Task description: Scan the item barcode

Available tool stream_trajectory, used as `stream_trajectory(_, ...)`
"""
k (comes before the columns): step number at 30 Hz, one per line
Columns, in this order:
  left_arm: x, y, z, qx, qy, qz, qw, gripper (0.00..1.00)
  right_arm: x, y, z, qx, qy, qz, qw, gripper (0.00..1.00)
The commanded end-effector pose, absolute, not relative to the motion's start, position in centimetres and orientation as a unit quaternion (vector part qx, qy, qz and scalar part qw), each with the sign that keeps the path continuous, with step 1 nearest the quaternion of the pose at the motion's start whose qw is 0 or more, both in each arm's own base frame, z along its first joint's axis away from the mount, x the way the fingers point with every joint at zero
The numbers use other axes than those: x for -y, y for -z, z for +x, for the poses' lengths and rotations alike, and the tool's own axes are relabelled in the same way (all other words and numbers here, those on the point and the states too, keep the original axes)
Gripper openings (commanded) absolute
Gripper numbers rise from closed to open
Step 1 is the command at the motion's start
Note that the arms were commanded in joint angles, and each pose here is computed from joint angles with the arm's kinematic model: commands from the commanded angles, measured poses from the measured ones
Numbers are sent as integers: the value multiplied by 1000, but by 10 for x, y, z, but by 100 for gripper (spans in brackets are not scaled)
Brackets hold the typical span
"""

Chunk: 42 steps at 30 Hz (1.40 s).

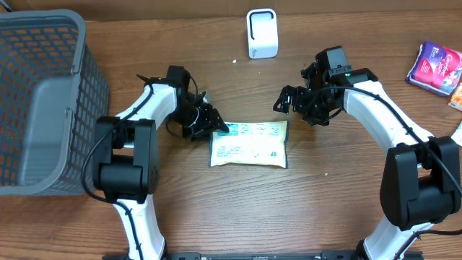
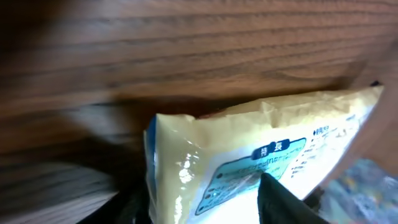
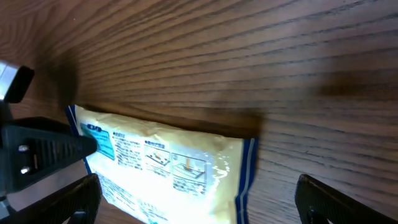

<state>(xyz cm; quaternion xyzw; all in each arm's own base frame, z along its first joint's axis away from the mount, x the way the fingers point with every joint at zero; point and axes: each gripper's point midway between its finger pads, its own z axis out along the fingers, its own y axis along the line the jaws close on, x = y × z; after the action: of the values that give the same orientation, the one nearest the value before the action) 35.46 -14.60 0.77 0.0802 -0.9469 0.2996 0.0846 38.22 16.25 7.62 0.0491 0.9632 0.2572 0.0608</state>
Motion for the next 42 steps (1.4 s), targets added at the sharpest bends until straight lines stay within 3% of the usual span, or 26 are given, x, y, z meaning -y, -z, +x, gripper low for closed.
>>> stream_trajectory(1,144,31,336,950,-270,85,129,14,-153,-75,384,-970,-230,53,63,100)
stream_trajectory(3,144,31,336,950,-267,94,130,4,-149,-67,374,-972,-221,59,45,100)
stream_trajectory(13,131,31,347,956,-224,147,120,4,-146,-36,354,-967,-240,85,-20,100)
stream_trajectory(20,123,-32,388,969,-206,135,19,4,-140,-36,359,-967,-242,78,-10,100)
stream_trajectory(26,87,-114,407,974,-126,148,-116,4,-139,-37,364,-967,-244,76,2,100)
stream_trajectory(31,82,-119,392,977,-114,152,-99,5,-139,-37,365,-966,-246,76,3,100)
stream_trajectory(32,85,-112,386,978,-120,152,-82,14,-141,-38,364,-965,-251,75,0,100)
stream_trajectory(33,89,-105,381,978,-129,152,-64,29,-144,-40,363,-962,-261,74,-3,100)
stream_trajectory(34,97,-93,373,977,-146,151,-37,59,-151,-43,361,-957,-282,72,-9,100)
stream_trajectory(36,108,-74,365,975,-174,139,-5,67,-164,-46,355,-946,-316,67,-24,100)
stream_trajectory(38,113,-61,361,973,-186,135,15,82,-168,-42,349,-943,-324,67,-32,100)
stream_trajectory(42,117,-38,356,971,-189,140,52,83,-182,-30,336,-932,-350,84,-53,99)
